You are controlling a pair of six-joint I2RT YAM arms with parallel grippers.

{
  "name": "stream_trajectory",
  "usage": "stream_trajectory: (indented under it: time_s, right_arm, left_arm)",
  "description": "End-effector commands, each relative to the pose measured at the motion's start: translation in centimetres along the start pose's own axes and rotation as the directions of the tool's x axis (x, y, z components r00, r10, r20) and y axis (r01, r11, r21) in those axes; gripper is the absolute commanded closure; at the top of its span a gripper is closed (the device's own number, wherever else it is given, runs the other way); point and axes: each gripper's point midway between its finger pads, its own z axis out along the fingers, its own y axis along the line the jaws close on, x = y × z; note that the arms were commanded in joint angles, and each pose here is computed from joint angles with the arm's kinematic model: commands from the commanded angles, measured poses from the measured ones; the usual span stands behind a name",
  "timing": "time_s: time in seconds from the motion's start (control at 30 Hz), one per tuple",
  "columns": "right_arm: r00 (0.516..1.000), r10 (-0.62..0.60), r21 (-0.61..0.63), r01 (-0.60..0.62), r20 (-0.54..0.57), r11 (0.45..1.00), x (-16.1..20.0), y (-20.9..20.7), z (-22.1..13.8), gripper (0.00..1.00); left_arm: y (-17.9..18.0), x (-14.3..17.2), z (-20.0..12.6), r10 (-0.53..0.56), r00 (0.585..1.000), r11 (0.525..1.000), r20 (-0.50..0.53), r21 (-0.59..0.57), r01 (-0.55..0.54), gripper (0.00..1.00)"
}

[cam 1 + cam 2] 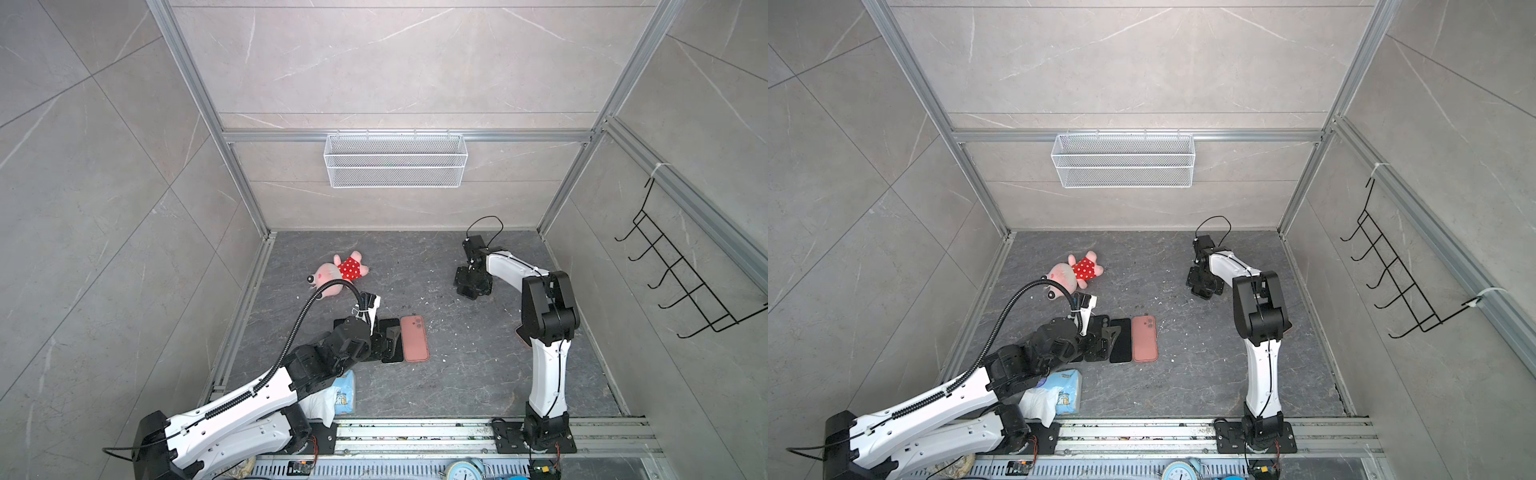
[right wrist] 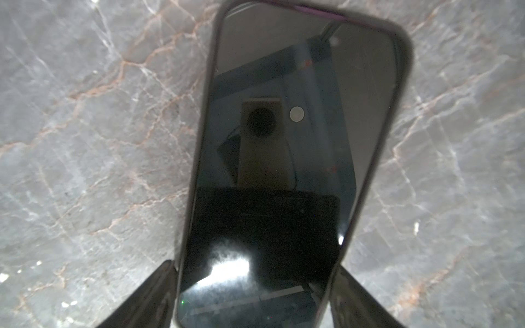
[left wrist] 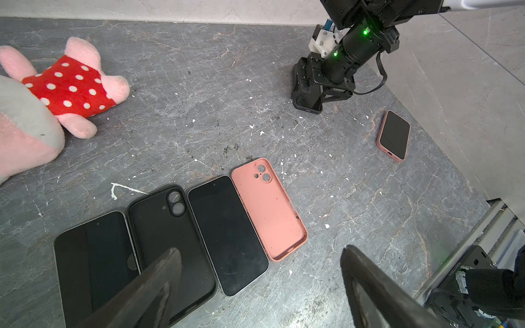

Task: Take the phone out of the phone case
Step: Move the phone to the top-right of the table.

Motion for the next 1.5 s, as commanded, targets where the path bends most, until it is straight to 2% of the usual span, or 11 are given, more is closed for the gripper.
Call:
stream_trajectory:
  time_s: [0.0, 0.17, 0.33, 0.67, 0.73, 0.77, 0.9, 1.0, 1.47]
  right_arm:
    - [0.996, -0.035, 0.046, 0.039, -0.079, 0.998, 2.9, -1.4, 0.7, 0.28]
    - [0.999, -0.045, 0.030, 0.045, -0.016, 0.999, 2.5, -1.7, -1.1, 0.38]
    - [0.997, -0.064, -0.002, 0.065, 0.046, 0.998, 2.3, -1.7, -3.2, 0.45]
    - [0.979, -0.161, -0.141, 0.178, 0.123, 0.974, 4.4, 0.7, -6.9, 0.59]
    - [0.974, -0.190, -0.141, 0.207, 0.125, 0.968, 5.0, 1.1, -7.3, 0.58]
    - [0.975, -0.188, -0.128, 0.202, 0.115, 0.971, 5.2, 0.8, -7.4, 0.55]
    - [0.989, -0.126, -0.033, 0.128, 0.075, 0.991, 5.3, -1.0, -7.1, 0.22]
    - [0.993, -0.076, -0.019, 0.078, 0.085, 0.997, 4.7, -1.5, -7.0, 0.11]
    - [0.998, -0.059, 0.016, 0.059, -0.017, 0.998, 2.2, -1.2, -2.5, 0.01]
  left_arm:
    - [-1.0, -2.2, -0.6, -0.029, 0.998, 0.999, 0.048, 0.031, 0.028, 0.10]
    - [-1.6, -2.0, 0.6, -0.073, 0.997, 0.997, 0.015, 0.041, 0.073, 0.10]
    - [-1.4, -2.0, 2.9, -0.187, 0.982, 0.981, -0.040, 0.042, 0.188, 0.11]
    - [-2.2, -3.4, 7.1, -0.386, 0.917, 0.909, -0.100, 0.130, 0.396, 0.11]
    - [-2.4, -3.6, 8.0, -0.412, 0.904, 0.892, -0.115, 0.150, 0.426, 0.12]
    - [-2.4, -3.6, 8.3, -0.423, 0.898, 0.886, -0.122, 0.153, 0.438, 0.12]
    - [-2.7, -4.0, 9.1, -0.422, 0.897, 0.883, -0.129, 0.167, 0.439, 0.12]
    - [-2.8, -4.1, 9.2, -0.399, 0.907, 0.893, -0.132, 0.168, 0.417, 0.12]
    - [-1.8, -4.0, 8.2, -0.331, 0.937, 0.931, -0.109, 0.123, 0.343, 0.10]
